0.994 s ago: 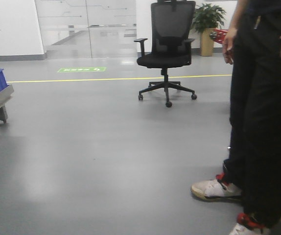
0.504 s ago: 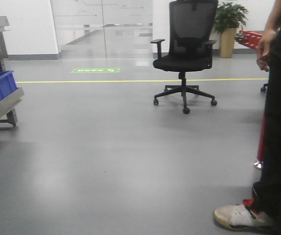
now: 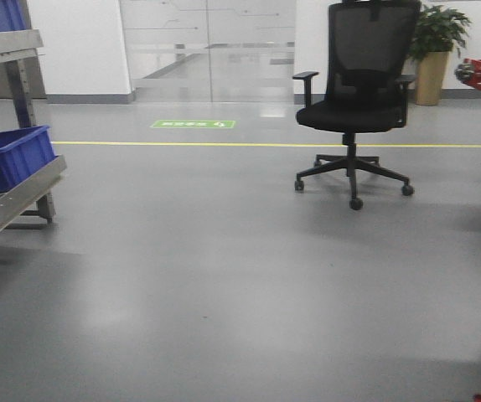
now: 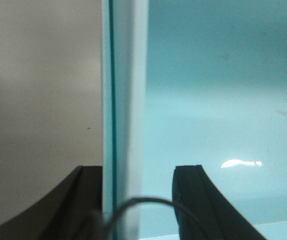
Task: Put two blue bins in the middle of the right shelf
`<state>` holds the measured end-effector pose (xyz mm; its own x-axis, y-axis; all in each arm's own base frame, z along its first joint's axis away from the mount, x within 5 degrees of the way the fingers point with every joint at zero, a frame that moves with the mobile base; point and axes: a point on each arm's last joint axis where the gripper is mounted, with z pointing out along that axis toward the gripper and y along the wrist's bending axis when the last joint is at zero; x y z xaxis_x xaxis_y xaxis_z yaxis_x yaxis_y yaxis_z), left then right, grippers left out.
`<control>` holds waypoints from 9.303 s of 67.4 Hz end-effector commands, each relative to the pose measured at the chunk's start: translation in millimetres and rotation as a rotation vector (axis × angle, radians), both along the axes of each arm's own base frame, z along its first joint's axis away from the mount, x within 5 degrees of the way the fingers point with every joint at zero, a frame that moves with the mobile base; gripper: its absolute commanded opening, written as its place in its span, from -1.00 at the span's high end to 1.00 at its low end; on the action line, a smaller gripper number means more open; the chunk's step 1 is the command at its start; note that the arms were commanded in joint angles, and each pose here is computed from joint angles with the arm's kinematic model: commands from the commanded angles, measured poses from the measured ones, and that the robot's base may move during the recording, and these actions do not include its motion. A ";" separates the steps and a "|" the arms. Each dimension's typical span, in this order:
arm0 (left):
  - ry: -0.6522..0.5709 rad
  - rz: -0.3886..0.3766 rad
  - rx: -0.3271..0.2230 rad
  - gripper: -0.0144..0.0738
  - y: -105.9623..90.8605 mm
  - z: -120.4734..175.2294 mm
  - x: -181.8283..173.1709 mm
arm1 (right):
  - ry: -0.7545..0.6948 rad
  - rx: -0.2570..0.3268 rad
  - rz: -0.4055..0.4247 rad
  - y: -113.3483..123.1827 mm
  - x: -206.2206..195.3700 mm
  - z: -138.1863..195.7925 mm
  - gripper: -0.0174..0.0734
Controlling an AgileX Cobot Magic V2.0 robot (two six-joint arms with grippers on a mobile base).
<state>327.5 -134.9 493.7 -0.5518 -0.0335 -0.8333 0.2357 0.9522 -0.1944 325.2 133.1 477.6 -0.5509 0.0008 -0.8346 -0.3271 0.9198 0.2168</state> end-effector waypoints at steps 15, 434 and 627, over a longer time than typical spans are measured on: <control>-0.099 -0.029 -0.029 0.92 -1.1 14.8 -4.1 | -0.123 0.069 -0.002 -2.4 -5.7 21.8 0.96; 0.054 0.013 0.097 -0.22 6.3 -2.7 -5.5 | -0.090 -0.032 -0.035 -18.3 26.8 -3.2 0.23; -0.643 0.144 0.003 0.92 125.4 -281.4 -272.1 | -0.568 -0.072 -0.112 -112.7 -252.5 -172.3 0.97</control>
<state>56.1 -9.5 209.1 0.0329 -0.0557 -0.9979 0.1722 0.9838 -0.0493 73.4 20.9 303.6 -0.0440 -0.0307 -0.9986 -0.2776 0.9605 -0.0173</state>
